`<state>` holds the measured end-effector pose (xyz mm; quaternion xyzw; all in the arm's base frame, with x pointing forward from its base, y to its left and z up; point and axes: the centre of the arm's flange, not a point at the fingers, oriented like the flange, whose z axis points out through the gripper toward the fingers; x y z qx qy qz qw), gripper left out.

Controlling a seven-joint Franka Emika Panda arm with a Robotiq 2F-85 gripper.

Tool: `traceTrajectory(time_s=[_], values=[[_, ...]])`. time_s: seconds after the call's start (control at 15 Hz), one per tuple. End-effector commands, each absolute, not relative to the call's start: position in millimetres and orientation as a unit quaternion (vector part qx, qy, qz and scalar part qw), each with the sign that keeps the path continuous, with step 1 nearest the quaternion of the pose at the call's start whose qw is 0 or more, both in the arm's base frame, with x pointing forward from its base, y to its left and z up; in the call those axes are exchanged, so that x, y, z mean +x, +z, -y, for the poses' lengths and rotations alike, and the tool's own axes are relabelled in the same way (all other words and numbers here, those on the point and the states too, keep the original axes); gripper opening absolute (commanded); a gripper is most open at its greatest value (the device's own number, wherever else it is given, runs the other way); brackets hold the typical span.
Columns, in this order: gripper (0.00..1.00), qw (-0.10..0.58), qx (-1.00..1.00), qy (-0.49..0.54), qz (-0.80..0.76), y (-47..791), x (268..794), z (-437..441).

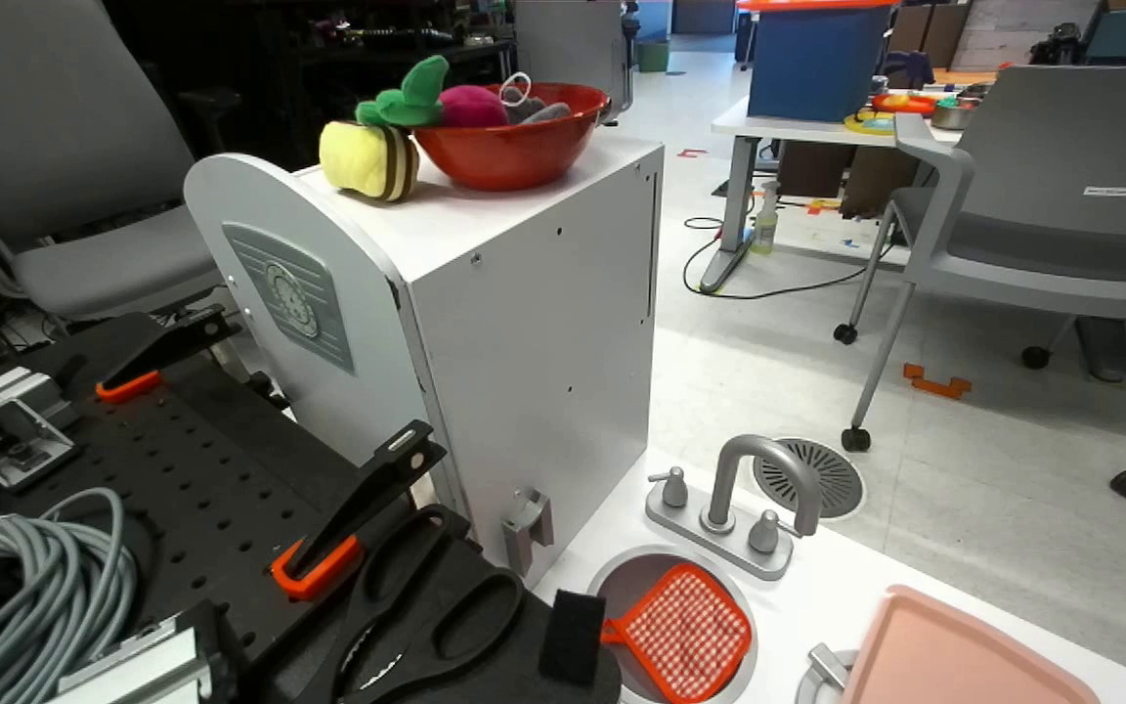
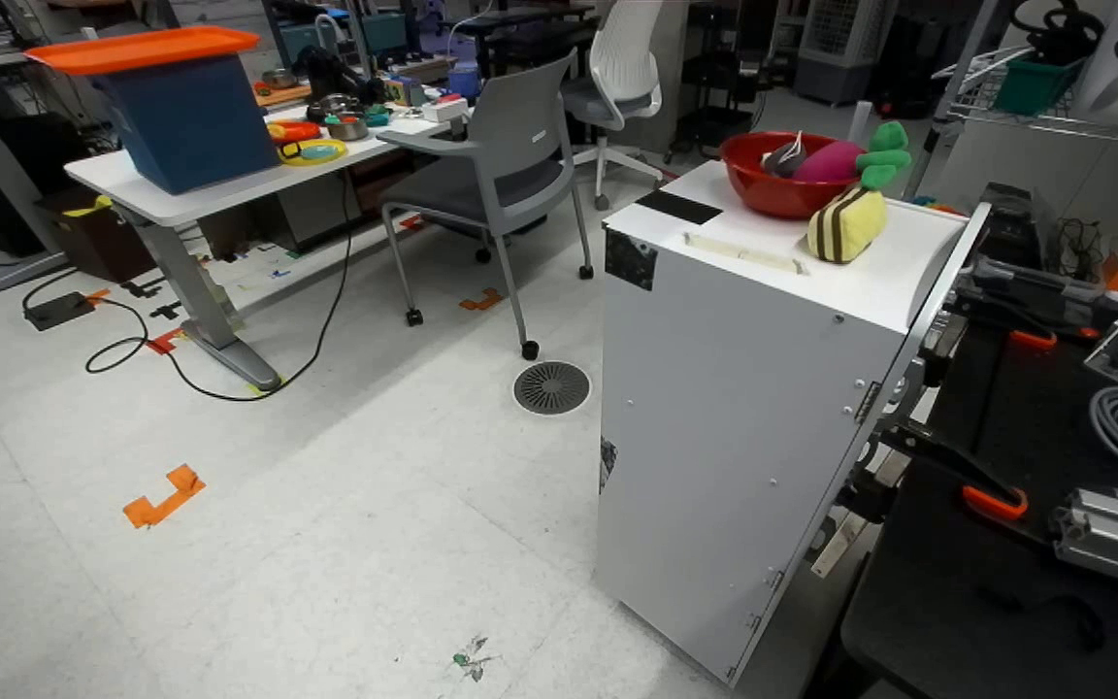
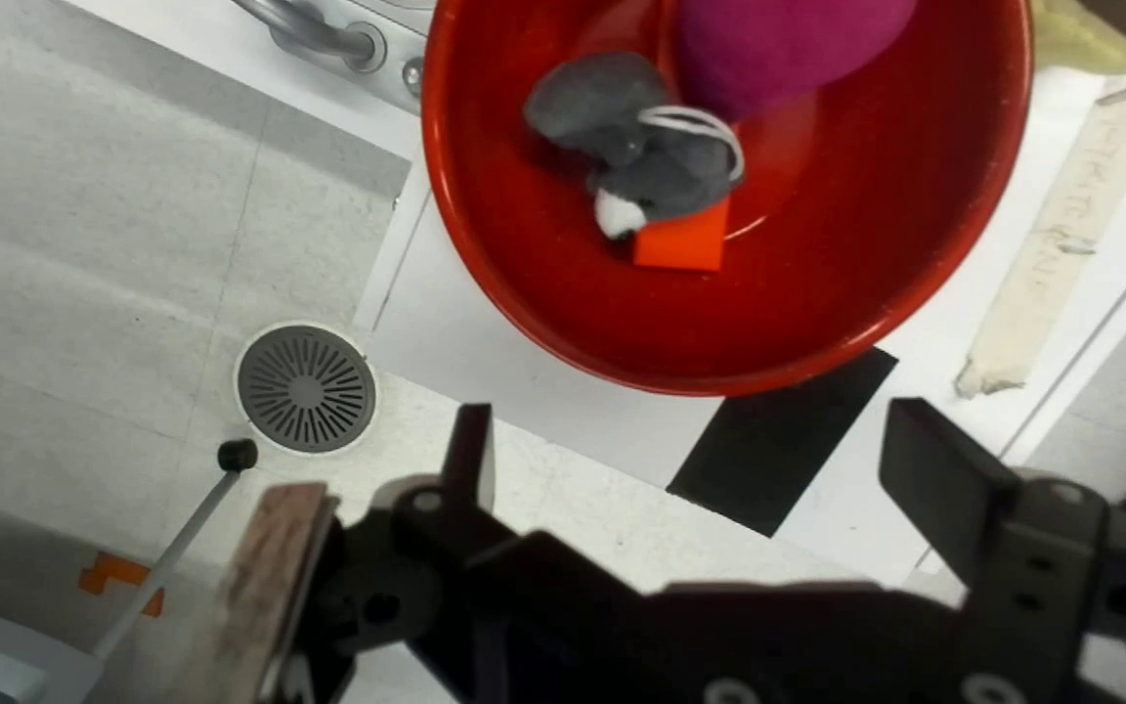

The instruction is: Pick up the purple toy and put it on top of the cupboard

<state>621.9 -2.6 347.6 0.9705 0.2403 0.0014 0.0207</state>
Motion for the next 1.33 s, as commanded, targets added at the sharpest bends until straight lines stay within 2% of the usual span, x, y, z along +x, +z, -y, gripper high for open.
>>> traceTrajectory(time_s=[0.0,1.27], values=[[1.00,0.005,0.967,-0.017,-0.253,357.3,628.3,-11.1],[1.00,-0.004,0.963,-0.075,-0.259,314.9,591.2,-19.3]])
